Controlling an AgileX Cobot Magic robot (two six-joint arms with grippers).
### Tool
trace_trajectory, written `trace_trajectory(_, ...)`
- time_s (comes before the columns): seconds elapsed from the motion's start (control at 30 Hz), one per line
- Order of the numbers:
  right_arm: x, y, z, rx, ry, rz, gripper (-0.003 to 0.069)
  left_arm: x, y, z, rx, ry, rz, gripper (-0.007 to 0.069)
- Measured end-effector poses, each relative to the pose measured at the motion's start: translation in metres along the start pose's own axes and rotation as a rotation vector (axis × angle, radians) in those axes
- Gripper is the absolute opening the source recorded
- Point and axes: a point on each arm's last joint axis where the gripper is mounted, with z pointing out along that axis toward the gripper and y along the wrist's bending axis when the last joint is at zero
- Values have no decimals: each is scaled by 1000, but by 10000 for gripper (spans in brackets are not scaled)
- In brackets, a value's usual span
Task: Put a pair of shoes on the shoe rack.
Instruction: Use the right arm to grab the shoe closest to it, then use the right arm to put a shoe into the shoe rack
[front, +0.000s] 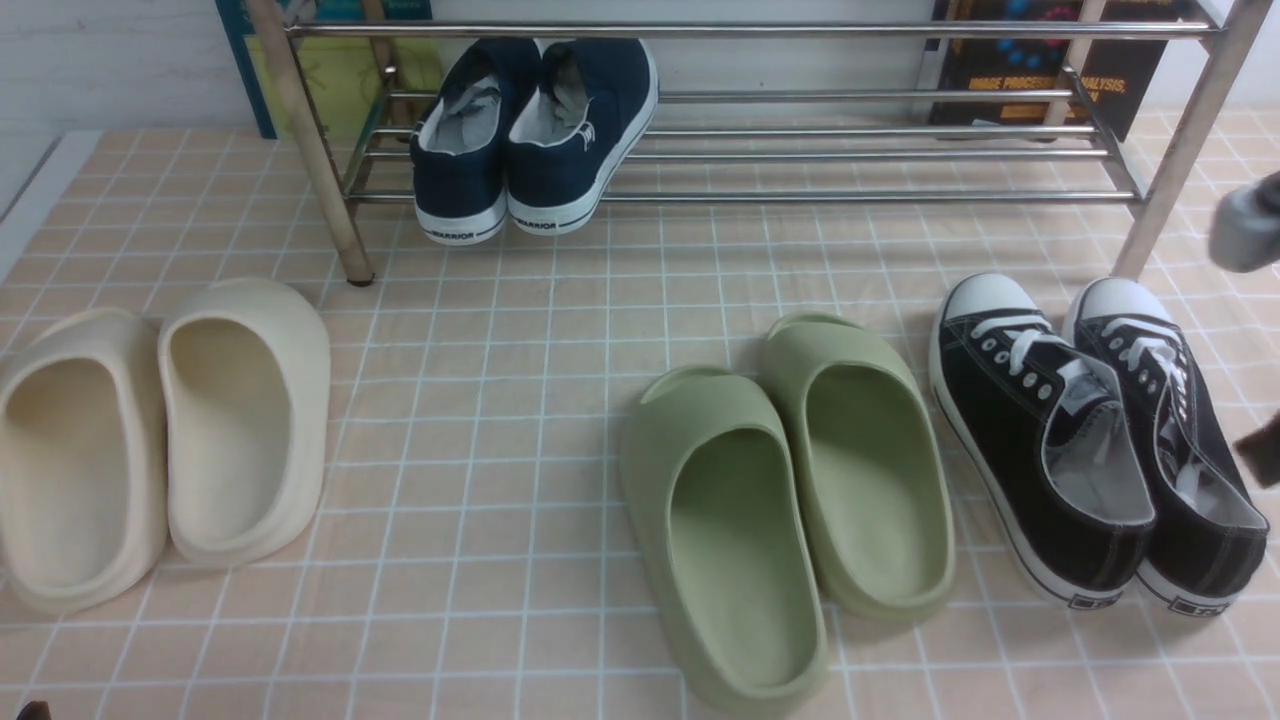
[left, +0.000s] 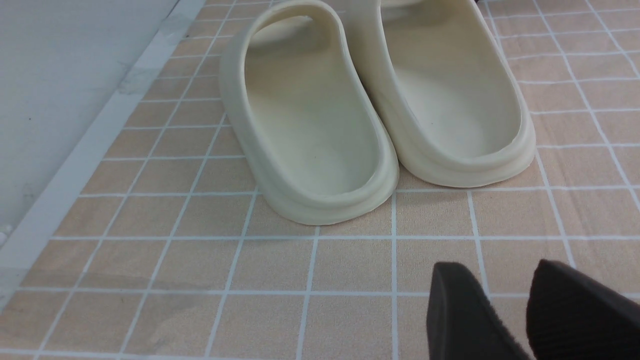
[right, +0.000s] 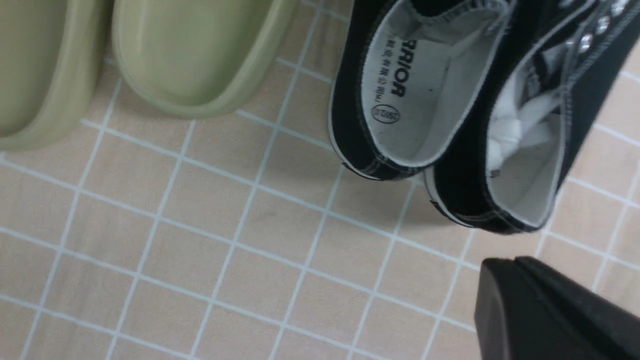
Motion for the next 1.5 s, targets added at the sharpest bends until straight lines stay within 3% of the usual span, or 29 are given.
trace_trajectory(0.1, -13, 1, 19, -26, 47, 12, 46, 0, 0, 0, 0, 0, 0, 238)
trace_trajectory(0.27, -34, 7, 64, -115, 117, 59, 269, 0, 0, 0, 0, 1, 0, 238)
trace_trajectory(0.3, -34, 7, 66, -116, 119, 59, 269, 0, 0, 0, 0, 0, 0, 238)
trace_trajectory(0.37, -38, 7, 89, -119, 153, 59, 386, 0, 0, 0, 0, 1, 0, 238)
trace_trajectory(0.5, -42, 8, 123, -119, 203, 61, 461, 0, 0, 0, 0, 1, 0, 238)
trace_trajectory(0.57, -42, 9, 136, -119, 228, 56, 452, 0, 0, 0, 0, 1, 0, 238)
trace_trajectory(0.67, -41, 16, 153, -119, 263, 28, 368, 0, 0, 0, 0, 1, 0, 238)
trace_trajectory(0.7, -40, 21, 158, -115, 273, 2, 290, 0, 0, 0, 0, 1, 1, 238)
trace_trajectory(0.73, -40, 23, 158, -112, 274, -7, 265, 0, 0, 0, 0, 1, 1, 238)
trace_trajectory(0.8, -44, 27, 154, -94, 259, -51, 82, 0, 0, 0, 0, 1, 1, 238)
trace_trajectory(0.87, -47, 30, 144, -97, 246, -62, 12, 0, 0, 0, 0, 1, 1, 238)
trace_trajectory(1.13, -84, 32, 92, -94, 78, -77, 6, 0, 0, 0, 0, 1, 1, 238)
trace_trajectory(1.5, -150, 17, 114, -74, -11, -47, 6, 0, 0, 0, 0, 1, 1, 238)
